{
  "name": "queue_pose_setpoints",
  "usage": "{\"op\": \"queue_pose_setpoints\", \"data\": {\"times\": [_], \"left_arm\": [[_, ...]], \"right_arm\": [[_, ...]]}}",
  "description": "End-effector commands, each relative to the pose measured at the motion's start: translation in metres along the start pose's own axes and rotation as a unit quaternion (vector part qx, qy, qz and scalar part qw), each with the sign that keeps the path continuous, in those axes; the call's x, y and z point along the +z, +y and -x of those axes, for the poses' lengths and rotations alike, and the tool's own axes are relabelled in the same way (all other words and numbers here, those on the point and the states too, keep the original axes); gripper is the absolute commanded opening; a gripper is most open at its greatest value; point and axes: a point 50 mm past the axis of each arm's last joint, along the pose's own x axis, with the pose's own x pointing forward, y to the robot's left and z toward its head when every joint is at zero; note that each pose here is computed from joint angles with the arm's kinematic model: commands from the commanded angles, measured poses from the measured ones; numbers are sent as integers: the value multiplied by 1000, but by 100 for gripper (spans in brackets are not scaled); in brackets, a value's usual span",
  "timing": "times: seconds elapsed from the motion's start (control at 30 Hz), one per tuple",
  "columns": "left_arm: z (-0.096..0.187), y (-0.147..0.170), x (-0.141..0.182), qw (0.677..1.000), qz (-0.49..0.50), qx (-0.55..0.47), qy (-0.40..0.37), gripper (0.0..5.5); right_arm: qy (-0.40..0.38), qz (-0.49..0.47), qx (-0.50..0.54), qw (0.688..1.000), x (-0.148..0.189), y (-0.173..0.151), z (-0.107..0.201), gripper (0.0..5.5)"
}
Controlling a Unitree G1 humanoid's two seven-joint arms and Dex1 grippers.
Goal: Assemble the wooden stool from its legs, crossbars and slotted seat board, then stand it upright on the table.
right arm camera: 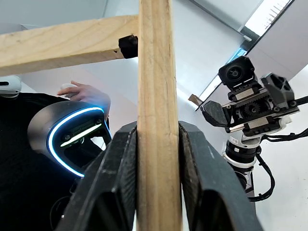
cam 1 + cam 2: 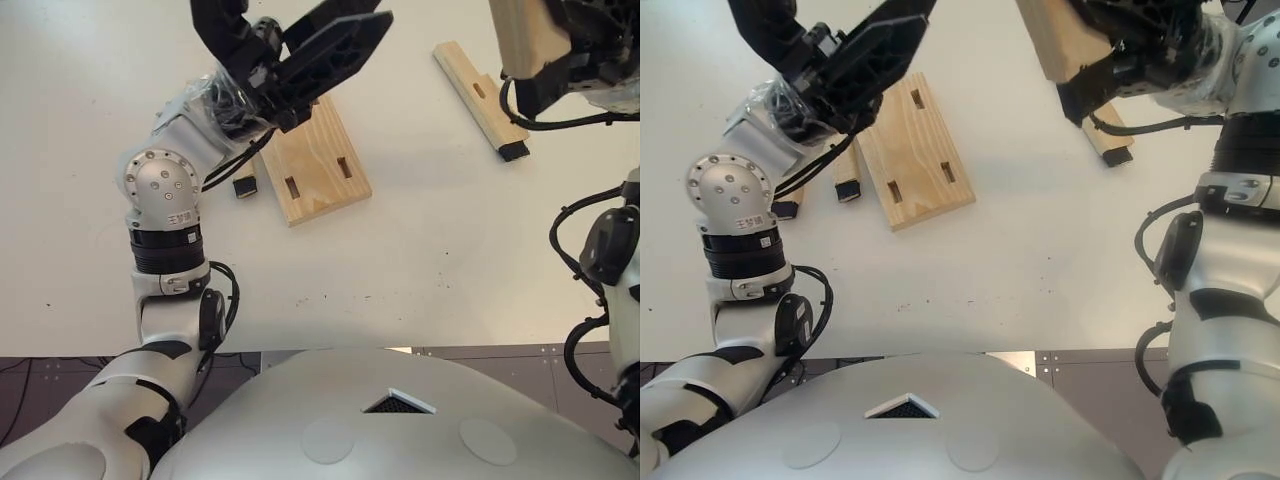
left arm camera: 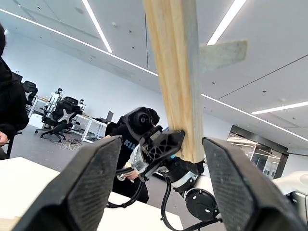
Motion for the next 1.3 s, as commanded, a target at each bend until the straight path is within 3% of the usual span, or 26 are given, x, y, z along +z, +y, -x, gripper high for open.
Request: {"op": "queue_pose_setpoints", "data": {"times": [0.03,0.13,0.5,0.77,1.03,1.07,1.3], "left_arm": [[0,-3,19,999,5,-16,-48,357],[-2,-13,28,994,23,-56,-94,357],[-20,-23,3,987,92,-99,-86,357],[-14,-20,12,984,106,-91,-114,229],[-16,-14,15,981,110,-76,-140,219],[-16,-14,16,981,109,-72,-145,219],[-13,-4,14,978,118,-28,-168,216]], "right_arm": [[42,-36,12,998,-22,-3,-4,103],[58,-52,-4,997,-34,-8,-3,103],[101,-70,-2,992,-50,-12,-10,103],[85,-74,-13,994,-46,-17,-8,103],[74,-79,-40,993,-45,-25,-7,103],[73,-81,-46,993,-45,-26,-6,140],[60,-81,-79,992,-47,-34,-1,263]]}}
